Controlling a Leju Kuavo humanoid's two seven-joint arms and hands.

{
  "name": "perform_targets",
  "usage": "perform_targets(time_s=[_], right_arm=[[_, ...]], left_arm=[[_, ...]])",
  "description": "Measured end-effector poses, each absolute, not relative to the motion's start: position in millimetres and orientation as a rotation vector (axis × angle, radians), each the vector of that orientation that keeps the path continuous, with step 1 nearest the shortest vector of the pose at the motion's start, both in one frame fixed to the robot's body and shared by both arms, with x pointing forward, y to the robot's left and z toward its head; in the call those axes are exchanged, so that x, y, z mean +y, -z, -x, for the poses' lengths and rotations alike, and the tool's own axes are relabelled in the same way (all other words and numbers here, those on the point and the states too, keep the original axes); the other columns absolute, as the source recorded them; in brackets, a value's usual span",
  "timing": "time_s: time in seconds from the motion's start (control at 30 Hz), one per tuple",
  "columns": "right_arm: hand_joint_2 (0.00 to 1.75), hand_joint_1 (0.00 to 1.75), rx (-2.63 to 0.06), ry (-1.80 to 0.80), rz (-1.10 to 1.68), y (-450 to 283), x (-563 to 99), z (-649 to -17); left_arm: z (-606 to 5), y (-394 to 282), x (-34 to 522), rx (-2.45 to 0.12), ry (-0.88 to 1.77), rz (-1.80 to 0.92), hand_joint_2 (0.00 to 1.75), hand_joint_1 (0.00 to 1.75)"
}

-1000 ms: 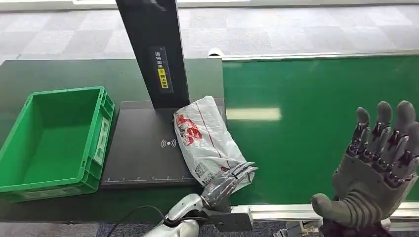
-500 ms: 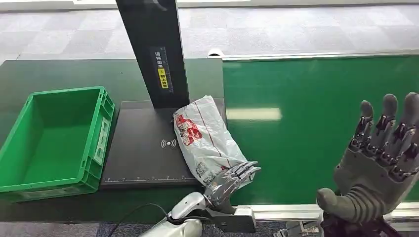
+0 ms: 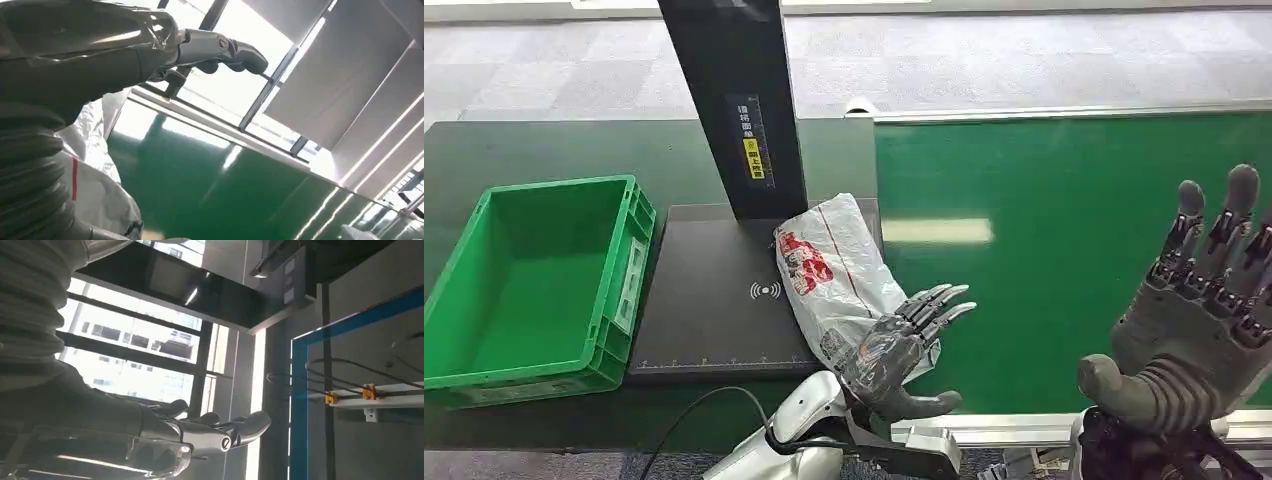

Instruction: Moved the parcel from conveyor to table for the left to box.

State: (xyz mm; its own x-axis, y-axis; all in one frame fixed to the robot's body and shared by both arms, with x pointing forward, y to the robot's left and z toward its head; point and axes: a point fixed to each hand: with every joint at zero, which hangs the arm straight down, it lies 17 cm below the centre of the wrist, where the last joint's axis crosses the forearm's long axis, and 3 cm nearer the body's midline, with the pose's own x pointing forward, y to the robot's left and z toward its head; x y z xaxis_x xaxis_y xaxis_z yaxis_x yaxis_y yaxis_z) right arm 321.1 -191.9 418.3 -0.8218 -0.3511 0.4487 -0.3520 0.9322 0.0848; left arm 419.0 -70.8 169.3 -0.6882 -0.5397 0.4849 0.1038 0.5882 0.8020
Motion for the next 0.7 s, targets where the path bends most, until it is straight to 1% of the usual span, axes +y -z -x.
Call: perform_targets(time_s=[0.23,0.37,0.53,0.7], right_arm=[[1.75,0.0,-2.629,0.003,-0.506,-423,-192,-324],[1.75,0.0,-2.627,0.012,-0.502,-422,-193,-325],[1.75,0.0,-2.629,0.009,-0.513,-423,-192,-327],[1.75,0.0,-2.615,0.025,-0.531,-420,-191,-333]], left_arm=[[-427,-168,-71,-2.062,1.233,-0.541,1.75,0.0],[-430,-156,-71,-2.029,1.268,-0.556,1.75,0.0],[-444,-110,-62,-1.849,1.397,-0.648,1.75,0.0],[-456,-65,-29,-1.666,1.442,-0.781,1.75,0.0]])
